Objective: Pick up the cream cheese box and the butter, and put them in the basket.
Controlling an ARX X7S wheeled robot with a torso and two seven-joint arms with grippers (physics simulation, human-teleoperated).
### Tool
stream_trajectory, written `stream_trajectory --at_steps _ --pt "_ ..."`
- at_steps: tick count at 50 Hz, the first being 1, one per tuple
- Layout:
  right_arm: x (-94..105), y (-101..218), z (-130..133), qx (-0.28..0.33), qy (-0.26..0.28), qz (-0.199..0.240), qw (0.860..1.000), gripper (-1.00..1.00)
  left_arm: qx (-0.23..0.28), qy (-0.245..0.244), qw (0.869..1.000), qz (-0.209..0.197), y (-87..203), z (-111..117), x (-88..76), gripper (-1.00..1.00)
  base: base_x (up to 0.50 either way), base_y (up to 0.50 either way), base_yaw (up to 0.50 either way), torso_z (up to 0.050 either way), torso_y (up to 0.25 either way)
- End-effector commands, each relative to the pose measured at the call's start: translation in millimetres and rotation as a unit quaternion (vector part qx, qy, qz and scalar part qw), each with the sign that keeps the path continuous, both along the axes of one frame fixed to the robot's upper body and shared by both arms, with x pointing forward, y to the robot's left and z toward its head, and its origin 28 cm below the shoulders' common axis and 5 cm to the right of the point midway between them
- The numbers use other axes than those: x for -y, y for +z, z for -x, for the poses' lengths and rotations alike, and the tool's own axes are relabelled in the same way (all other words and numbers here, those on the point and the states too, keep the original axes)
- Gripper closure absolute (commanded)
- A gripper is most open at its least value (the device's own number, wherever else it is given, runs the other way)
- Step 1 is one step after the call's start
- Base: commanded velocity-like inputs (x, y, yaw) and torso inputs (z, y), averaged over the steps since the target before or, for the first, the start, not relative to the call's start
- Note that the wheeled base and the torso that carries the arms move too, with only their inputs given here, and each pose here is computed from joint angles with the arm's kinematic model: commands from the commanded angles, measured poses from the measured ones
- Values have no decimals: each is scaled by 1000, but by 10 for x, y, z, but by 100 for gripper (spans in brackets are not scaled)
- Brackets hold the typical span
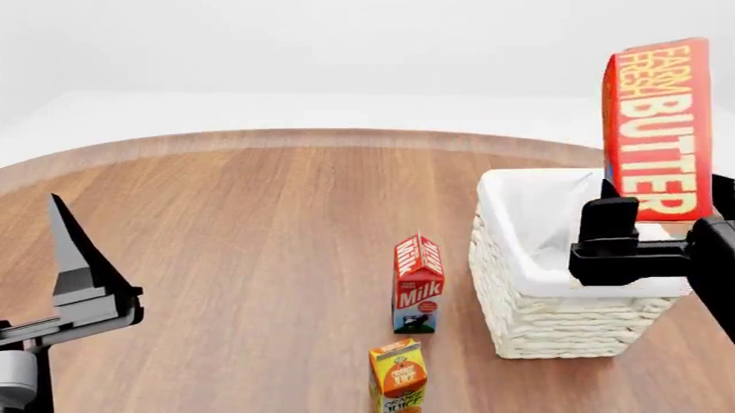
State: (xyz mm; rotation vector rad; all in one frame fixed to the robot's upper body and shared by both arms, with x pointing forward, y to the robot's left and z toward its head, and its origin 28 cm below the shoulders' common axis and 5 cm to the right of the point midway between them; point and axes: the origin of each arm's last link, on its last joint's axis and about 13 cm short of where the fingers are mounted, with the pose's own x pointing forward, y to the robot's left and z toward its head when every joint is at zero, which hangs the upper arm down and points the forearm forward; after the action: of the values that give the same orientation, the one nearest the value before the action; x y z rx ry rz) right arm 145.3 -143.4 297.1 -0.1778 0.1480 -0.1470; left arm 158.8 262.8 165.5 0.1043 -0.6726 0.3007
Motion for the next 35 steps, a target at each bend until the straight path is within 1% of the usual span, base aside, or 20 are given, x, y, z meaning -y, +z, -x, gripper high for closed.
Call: stream_trajectory --at_steps 1,2,4,5,6,7,9,10,11,12,13,14,15,16,20,21,23,24,25,35 --pt "328 310 -40 52 -60 1 997 100 -1 -1 1000 -3 4 2 14 -100 0 0 0 0 0" --pt "364 319 -84 47 -67 4 997 100 -2 -2 1000 -4 2 1 18 -100 0 0 0 0 0" --pt "389 325 -118 33 -55 9 998 100 -1 -3 1000 -4 3 2 20 -100 0 0 0 5 0" --pt "408 339 -138 39 -68 10 997 100 -2 -3 1000 -4 2 0 20 -100 0 0 0 0 0" --pt "432 366 -168 26 -52 4 998 100 -3 -3 1000 -4 -1 -4 22 -100 0 0 3 0 10" --pt "443 375 -180 30 -60 3 998 100 -3 -4 1000 -4 -2 -5 24 -100 0 0 0 0 0" --pt "468 394 -231 6 -19 0 1000 100 -4 -5 1000 -5 -6 -9 34 -100 0 0 0 0 0" --pt "502 395 -277 5 -27 -6 1000 100 -4 -6 1000 -6 -7 -8 37 -100 0 0 0 0 0" --pt "501 386 -288 -11 -9 -5 1000 100 -5 -6 1000 -7 -5 -8 41 -100 0 0 0 0 0" --pt "517 390 -309 -4 -23 -2 1000 100 -5 -6 1000 -7 -4 -8 42 -100 0 3 3 0 0" --pt "526 395 -327 -8 -16 2 1000 100 -5 -6 1000 -8 -3 -8 44 -100 0 0 0 0 0" --pt "520 394 -334 -28 20 -4 999 100 -5 -7 1000 -8 -2 -9 46 -100 0 0 0 0 0" --pt "545 404 -377 -23 7 23 999 100 -6 -7 1000 -8 -2 -10 47 -100 0 0 0 0 10" --pt "550 413 -395 -37 37 15 999 100 -6 -8 1000 -9 -4 -12 52 -100 0 3 0 0 0" --pt "646 490 -537 -39 6 22 999 100 -8 -11 1000 -12 -7 -13 69 -100 0 0 0 0 0" --pt "668 531 -573 -42 17 25 999 100 -9 -12 1000 -13 -8 -13 72 -100 0 0 0 0 0" --pt "696 569 -614 -41 11 26 999 100 -10 -13 1000 -13 -10 -15 78 -100 0 0 0 0 5" --pt "699 579 -624 -47 26 29 998 100 -10 -14 1000 -14 -11 -17 81 -100 0 0 0 0 0" --pt "708 586 -641 -44 15 30 998 100 -11 -15 1000 -14 -11 -18 84 -100 0 0 0 10 0" --pt "767 605 -842 -63 -3 27 998 100 -13 -18 1000 -18 -10 -16 96 -100 0 0 0 0 1"
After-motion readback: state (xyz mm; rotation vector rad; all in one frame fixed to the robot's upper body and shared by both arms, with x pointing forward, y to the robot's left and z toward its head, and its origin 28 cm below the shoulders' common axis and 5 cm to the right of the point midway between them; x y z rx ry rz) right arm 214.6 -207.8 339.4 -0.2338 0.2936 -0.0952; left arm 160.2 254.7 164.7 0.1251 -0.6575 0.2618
